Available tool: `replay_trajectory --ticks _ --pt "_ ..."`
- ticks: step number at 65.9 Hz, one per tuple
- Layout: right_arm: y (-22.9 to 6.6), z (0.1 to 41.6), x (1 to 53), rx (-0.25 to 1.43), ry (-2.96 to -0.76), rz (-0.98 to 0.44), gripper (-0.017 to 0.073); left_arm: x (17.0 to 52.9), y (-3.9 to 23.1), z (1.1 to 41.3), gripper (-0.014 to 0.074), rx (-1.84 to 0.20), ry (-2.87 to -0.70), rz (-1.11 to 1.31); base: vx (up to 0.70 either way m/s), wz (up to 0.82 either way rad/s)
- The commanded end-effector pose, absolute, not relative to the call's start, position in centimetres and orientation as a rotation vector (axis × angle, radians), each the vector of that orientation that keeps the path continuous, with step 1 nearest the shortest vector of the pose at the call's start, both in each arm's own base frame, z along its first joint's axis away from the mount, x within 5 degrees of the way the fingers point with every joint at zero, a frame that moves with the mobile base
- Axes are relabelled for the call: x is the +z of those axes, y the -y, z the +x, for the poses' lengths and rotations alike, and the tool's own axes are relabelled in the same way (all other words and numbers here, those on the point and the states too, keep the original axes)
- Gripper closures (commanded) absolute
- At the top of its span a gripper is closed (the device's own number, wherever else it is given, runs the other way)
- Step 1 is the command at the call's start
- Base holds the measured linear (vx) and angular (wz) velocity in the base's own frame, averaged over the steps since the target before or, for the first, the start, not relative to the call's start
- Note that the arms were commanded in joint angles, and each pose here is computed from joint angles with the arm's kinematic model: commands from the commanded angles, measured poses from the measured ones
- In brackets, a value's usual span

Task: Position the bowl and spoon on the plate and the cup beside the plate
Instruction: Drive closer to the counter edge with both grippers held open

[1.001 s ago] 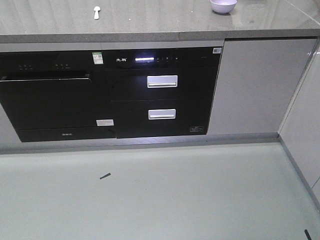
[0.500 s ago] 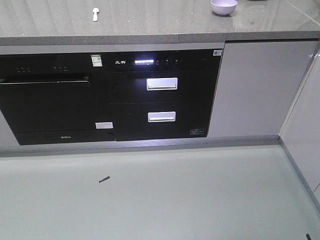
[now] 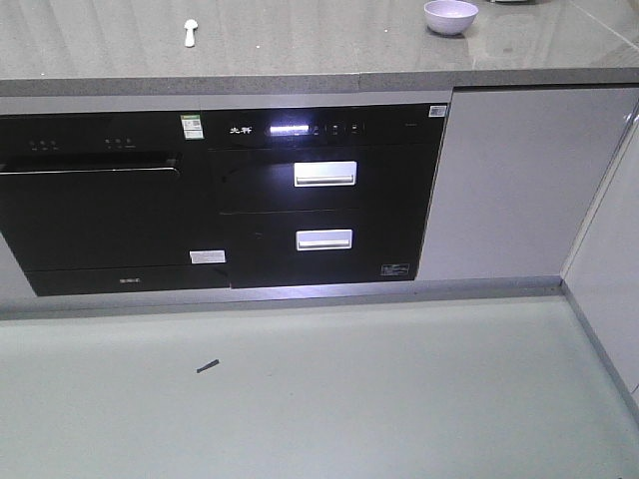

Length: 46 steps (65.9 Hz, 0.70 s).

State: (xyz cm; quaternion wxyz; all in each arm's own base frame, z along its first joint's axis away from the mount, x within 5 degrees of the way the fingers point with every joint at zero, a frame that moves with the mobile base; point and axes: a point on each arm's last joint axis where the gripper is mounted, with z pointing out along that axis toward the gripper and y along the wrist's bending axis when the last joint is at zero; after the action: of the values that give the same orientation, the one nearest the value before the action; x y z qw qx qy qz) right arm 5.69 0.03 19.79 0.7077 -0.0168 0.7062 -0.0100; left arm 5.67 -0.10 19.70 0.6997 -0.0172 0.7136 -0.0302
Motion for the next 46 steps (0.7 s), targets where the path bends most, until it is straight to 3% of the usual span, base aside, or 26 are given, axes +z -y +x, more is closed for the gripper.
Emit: replay_trajectory --ticks 1,46 --pt "-0.11 5.63 20.02 -0.023 -1.495 -0.05 0.0564 19.29 0.13 5.91 0.0599 -0.076 -1.56 -0.042 0.05 0.0" --pt "-0.11 5.63 20.02 -0.023 -1.495 -0.05 0.0564 19.29 0.13 5.91 0.0599 -0.076 -1.56 -0.042 0.06 0.01"
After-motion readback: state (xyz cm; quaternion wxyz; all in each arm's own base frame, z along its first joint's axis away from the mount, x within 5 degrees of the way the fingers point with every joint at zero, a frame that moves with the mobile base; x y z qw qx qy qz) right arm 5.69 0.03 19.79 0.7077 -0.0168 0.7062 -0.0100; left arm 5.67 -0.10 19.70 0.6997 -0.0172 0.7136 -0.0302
